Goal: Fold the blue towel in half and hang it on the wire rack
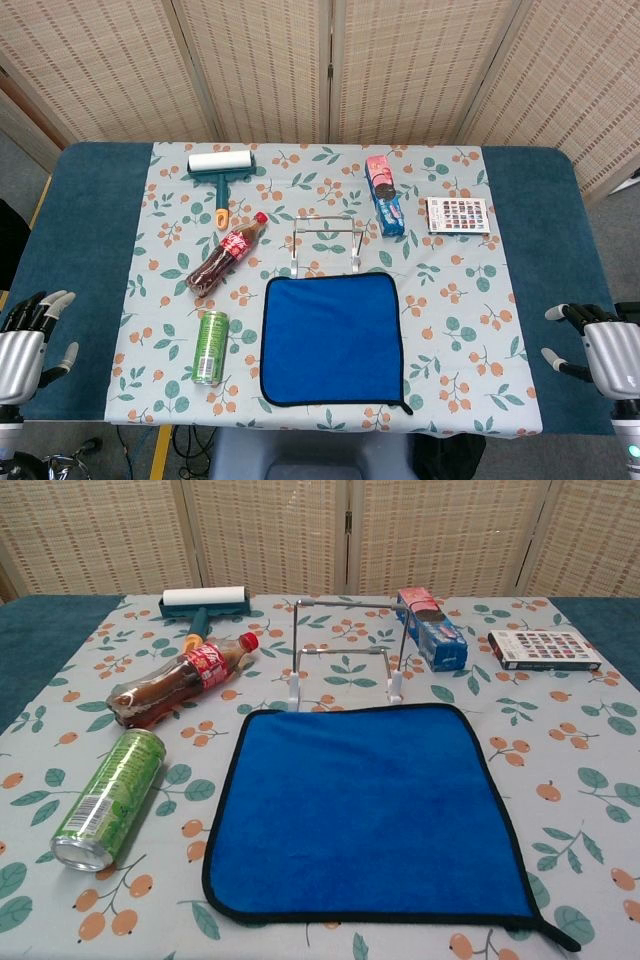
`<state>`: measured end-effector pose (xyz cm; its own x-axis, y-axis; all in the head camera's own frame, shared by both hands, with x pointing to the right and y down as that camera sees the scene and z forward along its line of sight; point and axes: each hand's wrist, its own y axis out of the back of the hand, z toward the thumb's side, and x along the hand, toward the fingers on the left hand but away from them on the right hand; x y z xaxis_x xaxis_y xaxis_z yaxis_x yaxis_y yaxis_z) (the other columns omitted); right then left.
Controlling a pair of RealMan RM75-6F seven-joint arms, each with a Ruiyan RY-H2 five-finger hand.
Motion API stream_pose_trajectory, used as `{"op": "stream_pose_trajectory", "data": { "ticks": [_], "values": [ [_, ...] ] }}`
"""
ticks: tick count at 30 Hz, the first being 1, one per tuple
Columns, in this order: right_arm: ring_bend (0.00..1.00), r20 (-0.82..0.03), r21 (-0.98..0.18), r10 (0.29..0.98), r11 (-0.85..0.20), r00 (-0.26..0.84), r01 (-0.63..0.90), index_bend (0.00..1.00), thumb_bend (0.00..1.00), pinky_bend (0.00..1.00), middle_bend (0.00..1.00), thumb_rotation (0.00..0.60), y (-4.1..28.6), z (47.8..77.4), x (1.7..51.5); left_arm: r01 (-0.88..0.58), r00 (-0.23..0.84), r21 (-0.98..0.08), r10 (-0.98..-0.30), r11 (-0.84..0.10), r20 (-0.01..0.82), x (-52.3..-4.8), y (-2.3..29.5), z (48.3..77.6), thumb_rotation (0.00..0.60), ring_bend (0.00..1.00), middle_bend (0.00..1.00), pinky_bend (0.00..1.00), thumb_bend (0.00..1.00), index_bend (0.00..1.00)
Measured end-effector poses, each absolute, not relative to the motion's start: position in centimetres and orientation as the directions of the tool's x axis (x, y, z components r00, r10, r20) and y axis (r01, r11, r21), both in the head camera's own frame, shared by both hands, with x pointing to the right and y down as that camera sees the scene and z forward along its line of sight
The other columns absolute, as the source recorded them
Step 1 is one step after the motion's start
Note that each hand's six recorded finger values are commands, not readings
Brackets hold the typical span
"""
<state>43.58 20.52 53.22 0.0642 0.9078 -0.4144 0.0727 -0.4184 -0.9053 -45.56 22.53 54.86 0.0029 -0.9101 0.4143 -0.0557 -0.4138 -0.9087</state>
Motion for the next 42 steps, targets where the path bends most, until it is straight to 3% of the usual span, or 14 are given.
{"op": "stream_pose_trajectory", "data": {
  "ticks": [14, 20, 28, 32, 42],
  "values": [
    [0.37, -0.37, -0.922, 0.925, -0.377, 0.087, 0.088, 0.4, 0.14, 0.51, 0.43, 0.6, 20.2, 52.7, 43.4, -0.048, 0.025, -0.91, -0.911, -0.413, 0.412, -45.3, 22.6, 54.7, 0.6, 0.11, 0.17, 0.13, 0.37, 0.15],
    [0.37, -0.341, -0.93, 0.933, -0.353, 0.118, 0.105, 0.36, 0.16, 0.51, 0.41, 0.6, 20.0, 52.1, 42.9, -0.089, 0.083, -0.913, -0.916, -0.399, 0.392, -44.7, 22.5, 54.5, 0.6, 0.14, 0.17, 0.17, 0.37, 0.18],
    [0.37, -0.344, -0.924, 0.922, -0.366, 0.178, 0.109, 0.36, 0.16, 0.51, 0.41, 0.6, 19.3, 51.7, 41.4, -0.135, 0.228, -0.906, -0.902, -0.402, 0.367, -42.6, 22.3, 54.2, 0.6, 0.22, 0.19, 0.28, 0.37, 0.2],
    [0.37, -0.363, -0.909, 0.907, -0.395, 0.213, 0.131, 0.36, 0.17, 0.51, 0.42, 0.6, 19.4, 51.9, 40.3, -0.138, 0.319, -0.896, -0.876, -0.421, 0.363, -40.8, 22.2, 54.3, 0.6, 0.26, 0.24, 0.4, 0.37, 0.21],
    [0.47, -0.388, -0.89, 0.871, -0.439, 0.3, 0.124, 0.36, 0.17, 0.64, 0.49, 0.6, 19.5, 52.3, 38.2, -0.108, 0.572, -0.862, -0.74, -0.496, 0.354, -34.3, 22.4, 55.7, 0.6, 0.37, 0.36, 0.55, 0.37, 0.23]
  ]
}}
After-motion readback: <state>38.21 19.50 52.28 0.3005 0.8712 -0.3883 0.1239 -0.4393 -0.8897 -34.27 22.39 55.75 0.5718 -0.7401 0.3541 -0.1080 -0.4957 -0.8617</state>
